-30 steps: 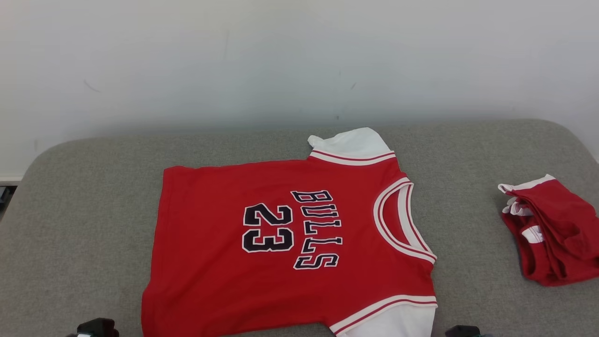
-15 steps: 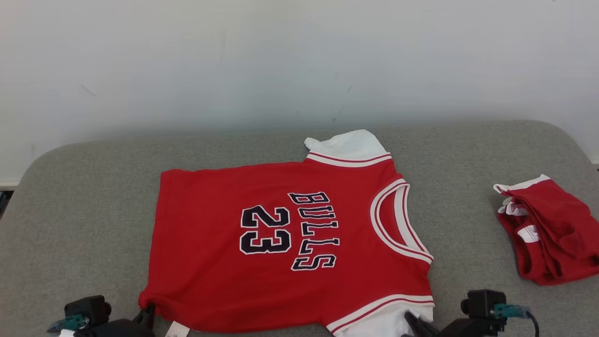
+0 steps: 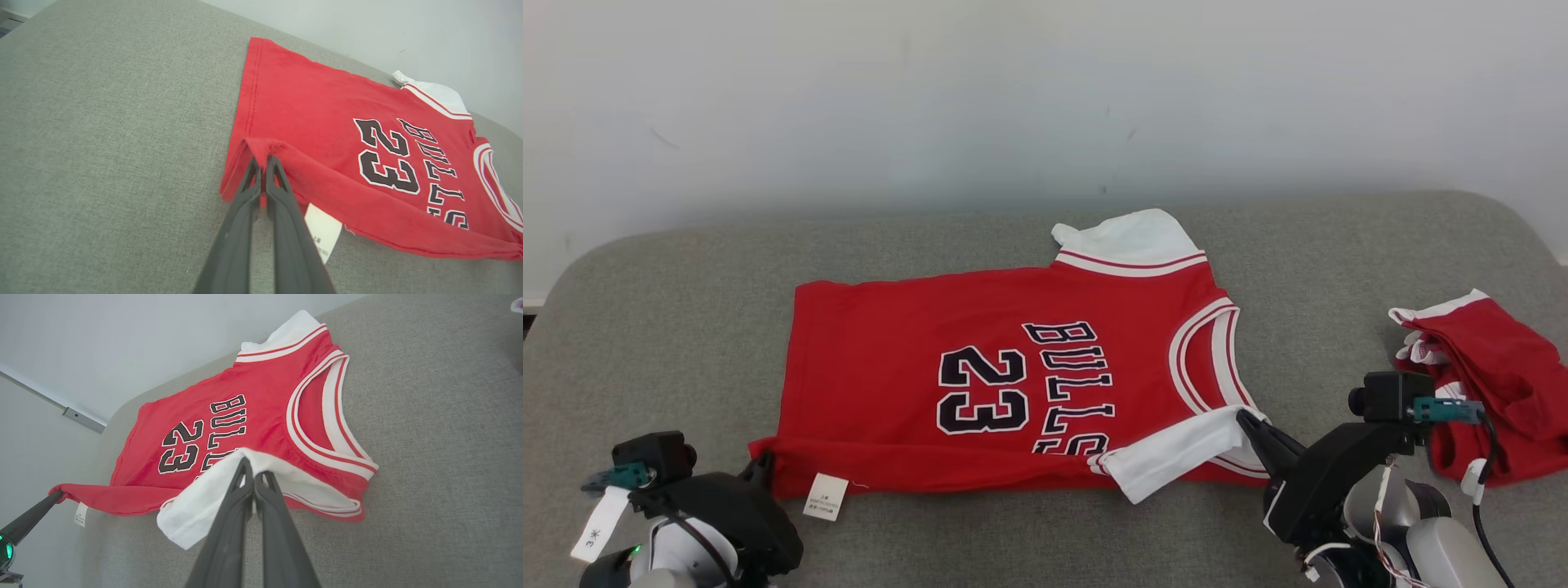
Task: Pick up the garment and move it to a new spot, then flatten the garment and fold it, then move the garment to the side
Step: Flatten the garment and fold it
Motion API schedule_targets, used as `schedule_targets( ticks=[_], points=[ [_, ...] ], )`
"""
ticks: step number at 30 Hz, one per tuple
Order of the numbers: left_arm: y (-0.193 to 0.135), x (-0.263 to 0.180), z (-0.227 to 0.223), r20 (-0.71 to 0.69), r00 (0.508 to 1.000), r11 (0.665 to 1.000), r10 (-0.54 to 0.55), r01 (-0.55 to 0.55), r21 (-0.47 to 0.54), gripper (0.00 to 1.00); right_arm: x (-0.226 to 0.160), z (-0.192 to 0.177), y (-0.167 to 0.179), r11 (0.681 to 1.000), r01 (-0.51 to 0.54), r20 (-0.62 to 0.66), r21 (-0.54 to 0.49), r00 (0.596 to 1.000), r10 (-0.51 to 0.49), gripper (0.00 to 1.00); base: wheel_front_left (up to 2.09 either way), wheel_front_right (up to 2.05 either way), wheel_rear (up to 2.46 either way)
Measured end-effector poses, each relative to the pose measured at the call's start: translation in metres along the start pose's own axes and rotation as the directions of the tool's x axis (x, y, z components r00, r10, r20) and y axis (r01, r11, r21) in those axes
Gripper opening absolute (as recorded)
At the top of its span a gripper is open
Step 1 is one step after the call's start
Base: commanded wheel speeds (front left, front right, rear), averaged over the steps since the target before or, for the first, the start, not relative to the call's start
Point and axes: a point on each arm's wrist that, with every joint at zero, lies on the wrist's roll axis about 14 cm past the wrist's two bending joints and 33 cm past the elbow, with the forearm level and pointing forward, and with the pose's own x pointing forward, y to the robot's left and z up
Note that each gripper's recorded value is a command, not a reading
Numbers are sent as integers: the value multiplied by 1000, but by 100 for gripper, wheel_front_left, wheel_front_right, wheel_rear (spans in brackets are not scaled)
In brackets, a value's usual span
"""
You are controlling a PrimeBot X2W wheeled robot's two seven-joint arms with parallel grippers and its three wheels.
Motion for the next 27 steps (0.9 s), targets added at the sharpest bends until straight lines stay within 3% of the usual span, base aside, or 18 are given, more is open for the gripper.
schedule_targets(
  ticks=[20, 21, 22, 23, 24, 27],
  points=[
    [-6, 53, 2, -132, 991, 999, 19, -15, 28, 0, 64, 6, -13, 995, 60, -136, 79, 990, -48, 0, 0, 0, 0],
    [-5, 55, 2, -134, 991, 999, 22, -18, 27, 10, 67, 7, -12, 995, 59, -134, 79, 990, -48, 0, 0, 0, 0],
    [-5, 56, 3, -135, 991, 999, 25, -21, 29, 36, 70, 7, -11, 995, 56, -135, 78, 990, -45, 0, 0, 0, 0],
    [-4, 58, 4, -134, 991, 999, 28, -24, 35, 100, 74, 9, -10, 996, 53, -129, 77, 991, -42, 12, 0, 0, 0],
    [-2, 59, 5, -129, 991, 999, 32, -28, 34, 100, 77, 11, -8, 996, 48, -123, 75, 992, -39, 100, 0, 0, 0],
    [4, 60, 0, -139, 989, 999, 49, -45, 30, 100, 87, 19, 0, 997, 30, -99, 73, 995, -23, 100, 0, 0, 0]
  ],
)
